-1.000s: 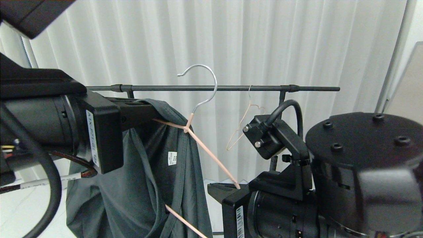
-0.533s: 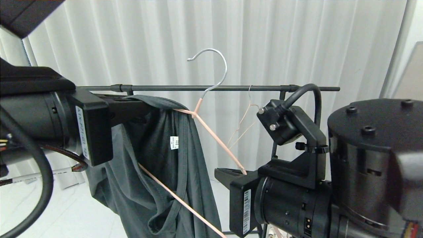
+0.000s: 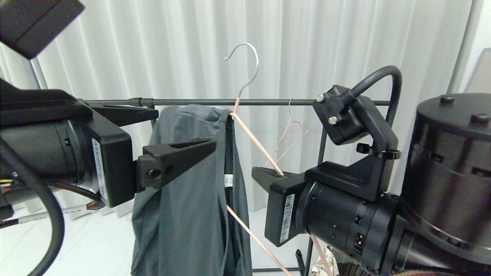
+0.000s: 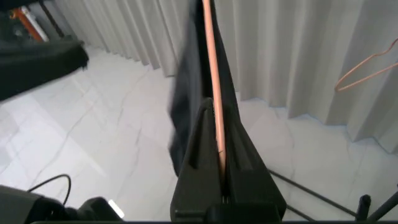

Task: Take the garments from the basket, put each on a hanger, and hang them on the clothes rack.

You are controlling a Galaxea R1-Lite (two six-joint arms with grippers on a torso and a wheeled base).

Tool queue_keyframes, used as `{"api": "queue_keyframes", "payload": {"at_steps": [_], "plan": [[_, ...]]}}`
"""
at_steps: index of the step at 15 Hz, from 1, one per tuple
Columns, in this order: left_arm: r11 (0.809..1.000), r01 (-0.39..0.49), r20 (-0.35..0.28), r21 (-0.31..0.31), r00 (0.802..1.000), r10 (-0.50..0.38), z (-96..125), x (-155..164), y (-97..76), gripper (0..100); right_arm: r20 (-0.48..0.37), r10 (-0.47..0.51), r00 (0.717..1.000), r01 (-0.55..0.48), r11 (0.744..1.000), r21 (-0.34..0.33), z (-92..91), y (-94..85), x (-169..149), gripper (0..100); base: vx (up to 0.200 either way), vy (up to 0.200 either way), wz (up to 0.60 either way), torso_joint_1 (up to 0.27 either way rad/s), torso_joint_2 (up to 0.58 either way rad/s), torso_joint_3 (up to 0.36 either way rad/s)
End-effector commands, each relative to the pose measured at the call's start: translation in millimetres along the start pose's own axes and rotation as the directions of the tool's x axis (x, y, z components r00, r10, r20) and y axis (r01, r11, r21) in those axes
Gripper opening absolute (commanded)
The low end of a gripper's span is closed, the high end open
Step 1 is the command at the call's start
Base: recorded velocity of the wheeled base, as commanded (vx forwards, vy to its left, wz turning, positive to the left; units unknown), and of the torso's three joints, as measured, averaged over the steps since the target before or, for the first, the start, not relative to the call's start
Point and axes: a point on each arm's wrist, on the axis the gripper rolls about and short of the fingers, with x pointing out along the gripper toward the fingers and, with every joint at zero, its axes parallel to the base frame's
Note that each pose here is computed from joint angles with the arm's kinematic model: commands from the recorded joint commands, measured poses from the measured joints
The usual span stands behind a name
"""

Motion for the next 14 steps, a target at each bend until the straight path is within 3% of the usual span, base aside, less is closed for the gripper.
{"api": "queue_keyframes", "payload": {"at_steps": [1,8,11,14], "plan": [[1.000,0.004,-0.003,0.001,1.000,-0.004,-2,-1,-0.6,100,0.016,-0.007,1.000,0.007,1.000,-0.008,1.1,-0.5,-1,0,0.000,0.000,0.00,0.000,0.00,0.000],[0.998,-0.059,-0.018,0.008,0.998,0.059,-29,-27,18.0,100,0.063,-0.009,0.998,0.020,0.982,-0.189,-14.6,-27.8,-34,0,0.000,0.000,0.00,0.000,0.00,0.000],[0.988,0.052,-0.017,0.146,0.999,-0.050,-35,-28,33.0,100,0.051,0.061,0.997,-0.045,0.960,-0.276,-17.6,-43.0,-69,0,0.000,0.000,0.00,0.000,0.00,0.000],[0.947,0.221,-0.030,0.233,0.975,-0.220,-41,-19,39.0,100,0.015,0.173,0.985,-0.155,0.913,-0.377,-24.3,-55.7,-97,0,0.000,0.000,0.00,0.000,0.00,0.000]]}}
